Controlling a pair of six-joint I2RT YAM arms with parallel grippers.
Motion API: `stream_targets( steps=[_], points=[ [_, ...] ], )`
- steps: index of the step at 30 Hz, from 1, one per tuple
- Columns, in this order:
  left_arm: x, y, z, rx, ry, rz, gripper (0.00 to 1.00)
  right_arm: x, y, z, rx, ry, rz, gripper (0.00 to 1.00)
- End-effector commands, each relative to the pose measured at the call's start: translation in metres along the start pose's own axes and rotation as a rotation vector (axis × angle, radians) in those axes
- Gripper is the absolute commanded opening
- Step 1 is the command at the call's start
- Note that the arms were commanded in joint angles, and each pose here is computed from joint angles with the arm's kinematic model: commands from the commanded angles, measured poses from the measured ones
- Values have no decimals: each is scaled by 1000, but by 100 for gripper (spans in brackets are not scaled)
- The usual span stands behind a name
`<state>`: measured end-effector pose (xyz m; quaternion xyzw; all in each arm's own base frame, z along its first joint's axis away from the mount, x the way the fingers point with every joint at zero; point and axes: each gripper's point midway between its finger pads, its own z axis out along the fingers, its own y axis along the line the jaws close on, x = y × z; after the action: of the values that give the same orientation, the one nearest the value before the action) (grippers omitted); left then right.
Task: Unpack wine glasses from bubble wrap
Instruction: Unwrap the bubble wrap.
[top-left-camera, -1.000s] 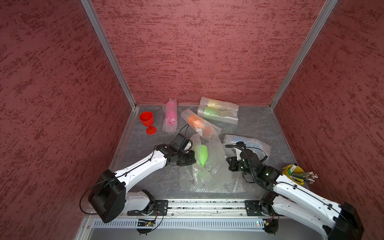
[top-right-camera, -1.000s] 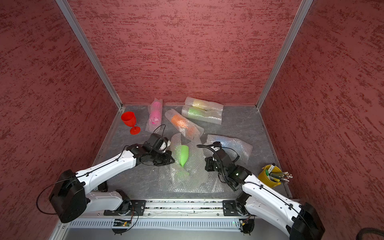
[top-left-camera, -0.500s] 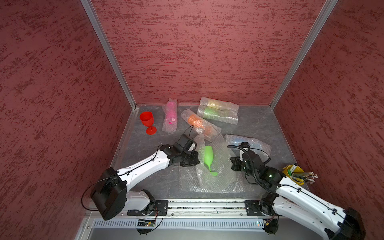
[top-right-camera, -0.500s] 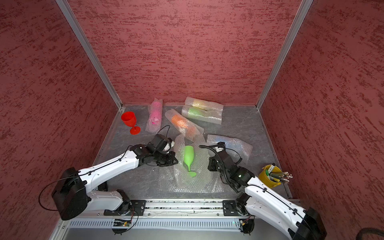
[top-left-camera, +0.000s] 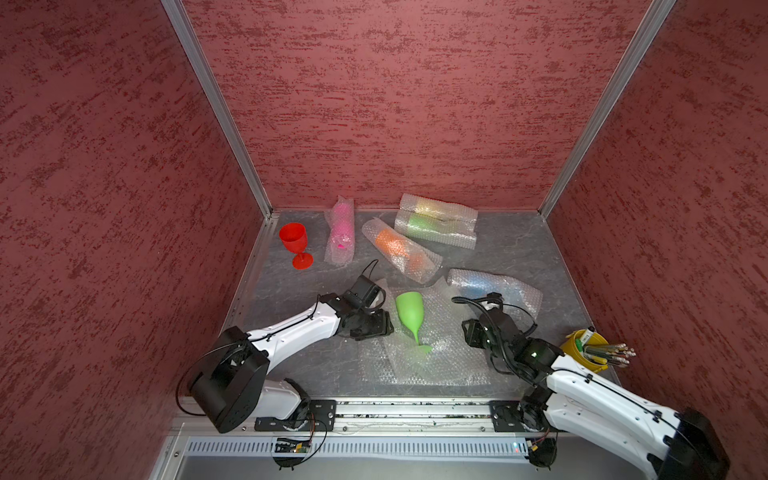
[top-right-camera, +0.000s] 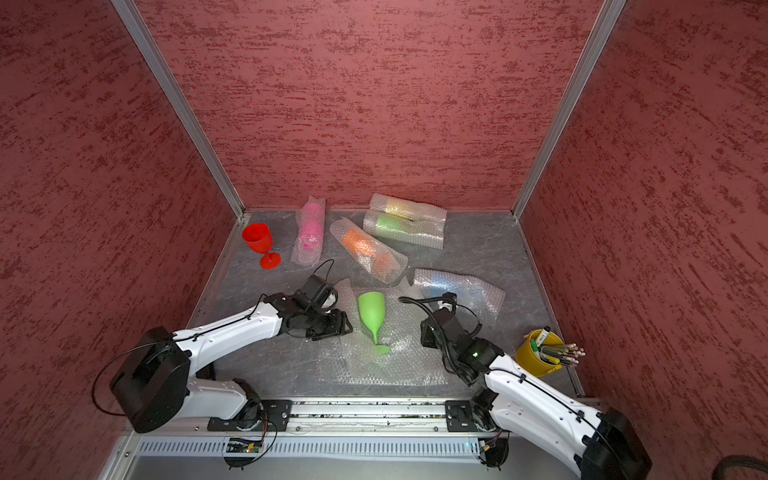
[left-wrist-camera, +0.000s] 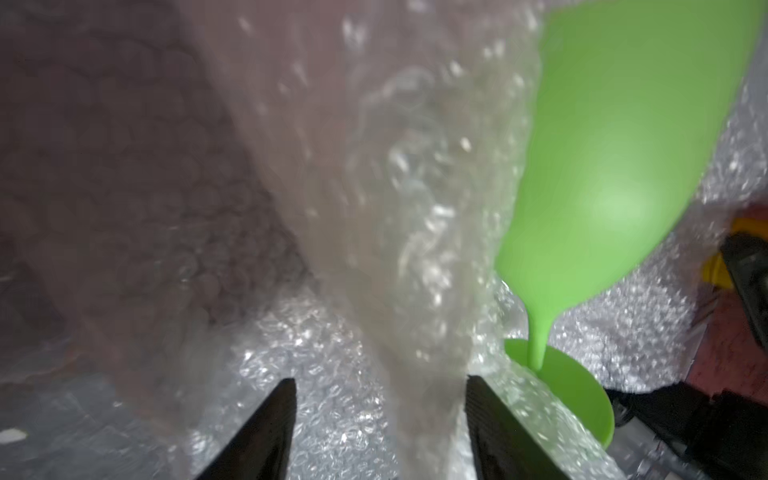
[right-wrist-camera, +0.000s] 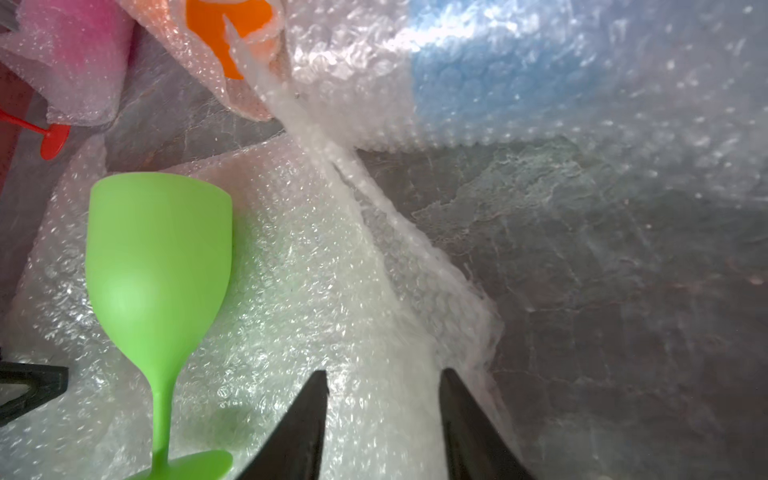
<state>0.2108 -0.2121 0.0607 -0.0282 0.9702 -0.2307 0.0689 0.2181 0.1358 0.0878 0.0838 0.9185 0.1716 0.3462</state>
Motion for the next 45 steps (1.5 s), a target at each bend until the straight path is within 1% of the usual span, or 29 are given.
stream_targets(
  steps=[1, 3, 5, 7, 8, 9, 11, 12, 15, 17, 18, 20, 23, 26, 28, 30, 33, 37, 40, 45],
  points=[
    [-12, 4, -17, -1, -72, -18, 78, -41, 8, -23, 15, -130, 49, 54],
    [-16, 4, -30, -5, -107, -12, 81, -55, 15, -36, -7, -169, 51, 54],
    [-21, 2, -44, -19, -140, 5, 82, -61, 25, -41, -46, -172, 35, 51],
    [-22, -6, -57, -11, -158, 39, 82, -54, 45, -36, -127, -115, -11, 47],
    [-20, -14, -62, -1, -162, 75, 81, -46, 56, -30, -175, -68, -29, 43],
    [-19, -25, -67, 7, -168, 121, 80, -38, 65, -24, -212, -22, -41, 40],
    [-11, -50, -71, 16, -160, 224, 80, -29, 73, -14, -242, 22, -40, 30],
    [-5, -64, -70, 18, -145, 268, 80, -27, 74, -10, -250, 25, -30, 25],
    [15, -101, -58, 53, -62, 351, 79, -29, 71, 1, -235, -2, 3, 16],
    [25, -122, -51, 75, -34, 405, 79, -31, 68, 8, -211, -16, 17, 14],
    [31, -128, -46, 78, -16, 423, 79, -29, 65, 13, -192, -16, 21, 13],
    [37, -129, -36, 73, 29, 428, 79, -28, 57, 21, -142, -17, 25, 11],
    [36, -105, -20, 34, 77, 384, 79, -23, 39, 31, -65, -22, 21, 8],
    [29, -72, -12, 49, 103, 278, 78, -20, 23, 38, -14, -27, 33, 8],
    [21, -51, -10, 54, 95, 212, 78, -20, 13, 42, 15, -31, 47, 8],
    [13, -26, -8, 32, 91, 141, 77, -18, 4, 45, 36, -32, 67, 8],
    [4, -1, -5, 46, 86, 25, 77, -12, -3, 50, 36, -17, 97, 8],
    [-16, 16, -3, 68, 61, -112, 78, -1, -8, 57, 23, 9, 135, 8],
    [-28, 27, 0, 69, 49, -186, 77, 1, -13, 59, 39, 10, 156, 8],
    [-39, 43, 12, 121, 69, -333, 77, 4, -24, 58, 42, -3, 203, 9]
  ],
)
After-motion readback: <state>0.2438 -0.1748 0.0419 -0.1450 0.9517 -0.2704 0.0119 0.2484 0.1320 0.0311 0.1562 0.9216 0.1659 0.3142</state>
